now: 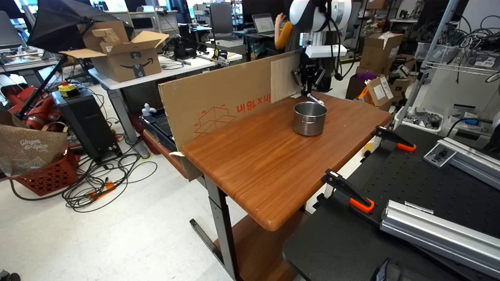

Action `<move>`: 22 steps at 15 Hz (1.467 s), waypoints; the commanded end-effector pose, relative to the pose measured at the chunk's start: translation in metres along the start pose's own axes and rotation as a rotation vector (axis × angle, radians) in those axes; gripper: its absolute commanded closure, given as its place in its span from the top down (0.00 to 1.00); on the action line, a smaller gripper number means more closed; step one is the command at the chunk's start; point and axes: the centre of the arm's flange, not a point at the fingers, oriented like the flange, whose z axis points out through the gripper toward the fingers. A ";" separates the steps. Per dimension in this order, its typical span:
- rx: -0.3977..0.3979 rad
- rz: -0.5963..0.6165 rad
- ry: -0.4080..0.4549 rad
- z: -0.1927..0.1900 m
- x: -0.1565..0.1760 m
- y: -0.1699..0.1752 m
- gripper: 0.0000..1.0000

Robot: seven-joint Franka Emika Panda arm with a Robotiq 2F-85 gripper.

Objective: Pick the marker from the pot and put it on the table

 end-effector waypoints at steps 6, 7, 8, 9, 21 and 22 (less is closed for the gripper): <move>-0.001 -0.002 -0.052 -0.005 0.018 -0.002 0.97; 0.001 -0.003 -0.055 -0.007 0.018 -0.003 0.99; 0.001 -0.008 -0.057 -0.009 0.017 -0.003 1.00; 0.003 -0.011 -0.057 -0.011 0.016 -0.003 1.00; 0.044 -0.103 0.015 -0.104 -0.038 0.012 1.00; 0.047 -0.117 0.023 -0.118 -0.047 0.010 1.00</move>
